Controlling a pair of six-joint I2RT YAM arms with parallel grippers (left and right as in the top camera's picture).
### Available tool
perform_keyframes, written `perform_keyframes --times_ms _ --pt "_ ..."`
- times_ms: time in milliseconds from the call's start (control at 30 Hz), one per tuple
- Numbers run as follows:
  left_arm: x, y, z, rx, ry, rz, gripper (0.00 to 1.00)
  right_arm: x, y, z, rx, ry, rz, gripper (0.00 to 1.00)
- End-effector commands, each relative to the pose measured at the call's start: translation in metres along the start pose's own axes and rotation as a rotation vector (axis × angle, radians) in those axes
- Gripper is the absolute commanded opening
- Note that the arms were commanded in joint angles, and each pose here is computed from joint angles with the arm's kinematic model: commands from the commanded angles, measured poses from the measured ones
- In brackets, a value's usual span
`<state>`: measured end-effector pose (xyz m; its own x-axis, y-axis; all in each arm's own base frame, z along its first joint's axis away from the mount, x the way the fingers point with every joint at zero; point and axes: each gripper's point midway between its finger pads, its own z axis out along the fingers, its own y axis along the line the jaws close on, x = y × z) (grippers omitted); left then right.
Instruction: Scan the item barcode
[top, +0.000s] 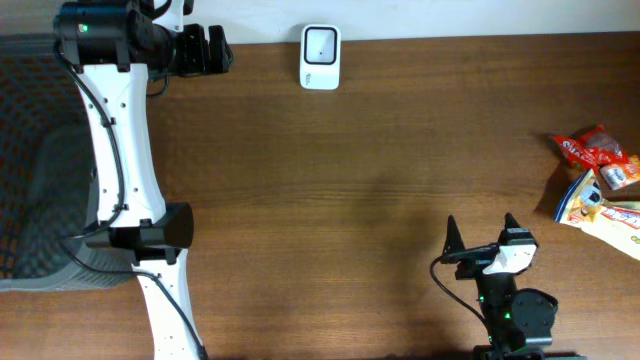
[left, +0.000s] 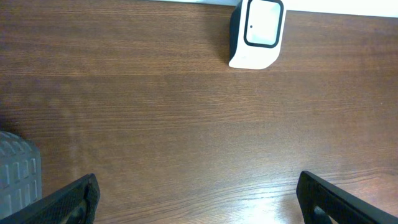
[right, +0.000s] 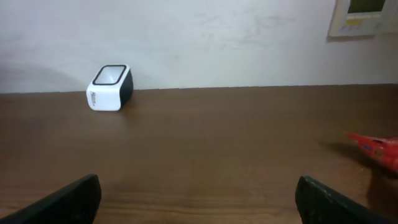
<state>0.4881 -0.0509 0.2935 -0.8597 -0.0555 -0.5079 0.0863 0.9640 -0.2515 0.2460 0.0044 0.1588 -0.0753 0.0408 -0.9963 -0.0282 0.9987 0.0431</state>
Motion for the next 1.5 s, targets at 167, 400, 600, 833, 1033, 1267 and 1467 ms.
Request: perform_keyframes --times_ms 167,400,600,833,1033,1267,1467 --pt "-0.002 0.000 -0.007 0.006 -0.015 0.012 0.99 0.002 -0.001 0.000 0.001 -0.001 -0.084 0.99" --pt "-0.002 0.000 -0.007 0.006 -0.015 0.012 0.99 0.002 -0.001 0.000 0.001 -0.001 -0.084 0.99" --pt "-0.002 -0.004 -0.011 0.013 -0.022 0.016 0.99 0.002 -0.001 0.000 0.001 -0.001 -0.084 0.99" --pt "0.031 -0.050 -0.106 -0.113 -0.138 0.195 0.99 0.002 -0.001 0.000 0.001 -0.001 -0.084 0.99" --pt "0.141 -0.064 -0.083 -0.029 -0.432 0.430 0.99 0.002 -0.001 0.000 0.001 -0.001 -0.084 0.99" --pt "0.249 -0.017 0.001 -0.041 -0.538 0.427 0.99 0.002 -0.001 0.000 0.001 -0.001 -0.084 0.99" --pt "0.268 0.019 -0.010 -0.112 -0.794 0.350 0.99 0.002 -0.001 0.000 0.001 -0.001 -0.084 0.99"
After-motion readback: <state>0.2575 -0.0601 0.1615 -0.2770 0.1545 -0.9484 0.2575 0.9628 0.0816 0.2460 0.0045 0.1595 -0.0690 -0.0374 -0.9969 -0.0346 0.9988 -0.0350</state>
